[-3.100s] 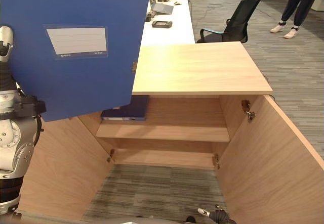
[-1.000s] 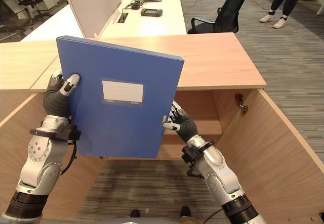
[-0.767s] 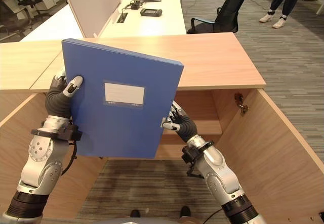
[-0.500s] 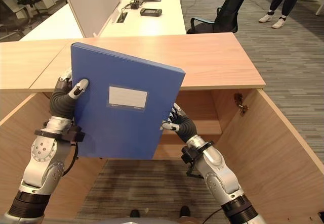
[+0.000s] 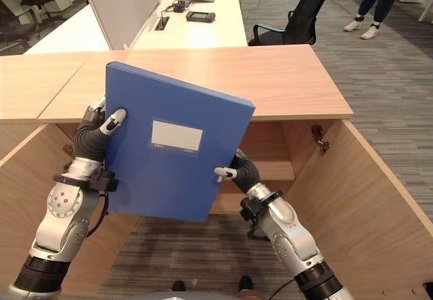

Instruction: Put the empty folder in the office cabinet

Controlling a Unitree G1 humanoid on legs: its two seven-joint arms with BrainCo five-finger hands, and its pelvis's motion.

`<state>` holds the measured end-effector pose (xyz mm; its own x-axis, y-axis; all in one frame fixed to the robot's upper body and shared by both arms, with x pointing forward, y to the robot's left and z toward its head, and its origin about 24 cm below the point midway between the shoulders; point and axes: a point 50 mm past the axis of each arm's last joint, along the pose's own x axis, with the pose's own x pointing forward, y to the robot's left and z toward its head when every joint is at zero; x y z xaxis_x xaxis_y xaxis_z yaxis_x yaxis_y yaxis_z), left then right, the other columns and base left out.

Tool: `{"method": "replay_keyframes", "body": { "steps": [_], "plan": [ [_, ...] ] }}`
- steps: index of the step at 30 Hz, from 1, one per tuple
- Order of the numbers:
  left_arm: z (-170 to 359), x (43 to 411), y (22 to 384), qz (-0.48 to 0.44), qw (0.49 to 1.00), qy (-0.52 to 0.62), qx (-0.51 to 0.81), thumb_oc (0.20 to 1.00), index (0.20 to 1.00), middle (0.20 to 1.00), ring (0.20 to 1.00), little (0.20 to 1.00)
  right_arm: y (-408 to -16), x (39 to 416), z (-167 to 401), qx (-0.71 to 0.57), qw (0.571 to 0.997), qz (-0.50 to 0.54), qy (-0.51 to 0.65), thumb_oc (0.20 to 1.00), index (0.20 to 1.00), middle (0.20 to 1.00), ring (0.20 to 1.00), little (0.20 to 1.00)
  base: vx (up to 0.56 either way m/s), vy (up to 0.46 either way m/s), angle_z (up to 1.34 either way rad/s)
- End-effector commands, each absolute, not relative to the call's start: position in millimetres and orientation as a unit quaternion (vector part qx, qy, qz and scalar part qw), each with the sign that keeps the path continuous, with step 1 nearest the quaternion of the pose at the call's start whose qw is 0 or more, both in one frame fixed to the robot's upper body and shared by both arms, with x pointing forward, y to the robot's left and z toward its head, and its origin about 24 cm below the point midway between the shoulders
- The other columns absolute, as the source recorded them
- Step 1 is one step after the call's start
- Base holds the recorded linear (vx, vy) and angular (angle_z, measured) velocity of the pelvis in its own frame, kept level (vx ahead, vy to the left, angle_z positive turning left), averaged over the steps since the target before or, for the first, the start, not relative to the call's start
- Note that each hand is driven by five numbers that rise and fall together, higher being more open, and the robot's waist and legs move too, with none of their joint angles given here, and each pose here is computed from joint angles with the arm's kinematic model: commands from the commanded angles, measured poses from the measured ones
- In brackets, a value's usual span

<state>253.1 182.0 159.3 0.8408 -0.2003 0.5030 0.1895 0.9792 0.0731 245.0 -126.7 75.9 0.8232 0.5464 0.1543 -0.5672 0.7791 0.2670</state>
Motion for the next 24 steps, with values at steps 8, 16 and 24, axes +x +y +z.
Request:
{"method": "replay_keyframes", "body": {
  "steps": [8, 16, 24],
  "plan": [
    [193.3, 270.3, 163.1, -0.118, 0.931, -0.345, 0.027, 0.2, 0.2, 0.2, 0.2, 0.2, -93.5, 251.6, 114.0, 0.164, 0.911, 0.359, -0.12, 1.0, 1.0, 1.0, 1.0, 1.0, 0.0, 0.0, 0.0],
    [201.4, 277.3, 146.1, -0.123, 0.924, -0.361, 0.006, 0.2, 0.2, 0.2, 0.2, 0.2, -86.7, 250.1, 111.3, 0.176, 0.908, 0.363, -0.11, 1.0, 1.0, 1.0, 1.0, 1.0, 0.0, 0.0, 0.0],
    [199.1, 279.0, 137.0, -0.13, 0.926, -0.354, -0.021, 0.2, 0.2, 0.2, 0.2, 0.2, -84.4, 252.7, 115.1, 0.186, 0.908, 0.356, -0.118, 1.0, 1.0, 1.0, 1.0, 1.0, 0.0, -0.001, -0.02]
  ]
}}
